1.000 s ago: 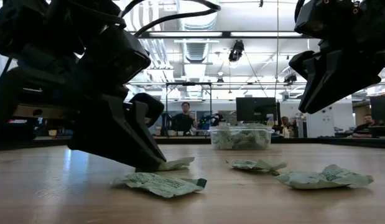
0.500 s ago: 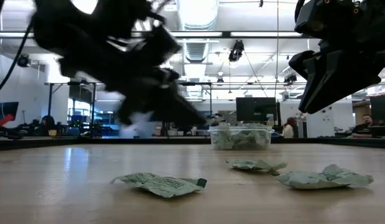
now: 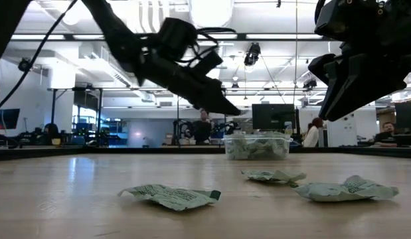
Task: Pick and place Stevia / Truvia into bins
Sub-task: Put the stevia packet into the transparent bin
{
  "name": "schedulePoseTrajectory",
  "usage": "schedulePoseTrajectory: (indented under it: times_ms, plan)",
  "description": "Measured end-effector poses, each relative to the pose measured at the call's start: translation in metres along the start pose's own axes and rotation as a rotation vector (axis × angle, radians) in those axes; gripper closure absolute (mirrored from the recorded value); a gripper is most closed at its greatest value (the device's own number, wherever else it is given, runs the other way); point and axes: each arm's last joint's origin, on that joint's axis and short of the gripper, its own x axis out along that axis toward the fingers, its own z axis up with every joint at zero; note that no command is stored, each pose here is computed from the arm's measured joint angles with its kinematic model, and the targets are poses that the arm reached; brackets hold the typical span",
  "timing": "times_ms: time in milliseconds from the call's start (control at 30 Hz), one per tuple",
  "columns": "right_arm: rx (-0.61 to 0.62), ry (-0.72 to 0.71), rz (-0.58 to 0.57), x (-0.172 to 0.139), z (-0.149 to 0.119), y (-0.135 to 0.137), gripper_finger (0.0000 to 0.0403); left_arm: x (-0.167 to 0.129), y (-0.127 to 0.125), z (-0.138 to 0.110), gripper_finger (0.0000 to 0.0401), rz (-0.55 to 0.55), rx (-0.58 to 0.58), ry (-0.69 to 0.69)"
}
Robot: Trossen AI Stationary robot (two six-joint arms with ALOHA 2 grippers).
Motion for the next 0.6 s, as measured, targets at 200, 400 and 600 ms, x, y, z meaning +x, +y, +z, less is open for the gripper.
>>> schedulePoseTrajectory:
  times_ms: [200, 400, 600]
  plan:
    - [-0.001, 0.002, -0.001, 0.0, 0.0, 0.0, 0.0351, 0.019, 0.007, -0.003, 0.0381, -0.042, -0.018, 0.105]
    - [0.005, -0.003, 0.0, 0.0, 0.0, 0.0, 0.0351, 0.024, 0.006, -0.001, 0.0305, -0.049, 0.005, 0.123]
    - [0.035, -0.095, 0.064, 0.001, 0.01, 0.005, 0.0351, 0.006, 0.005, 0.019, 0.0231, -0.063, -0.012, 0.125]
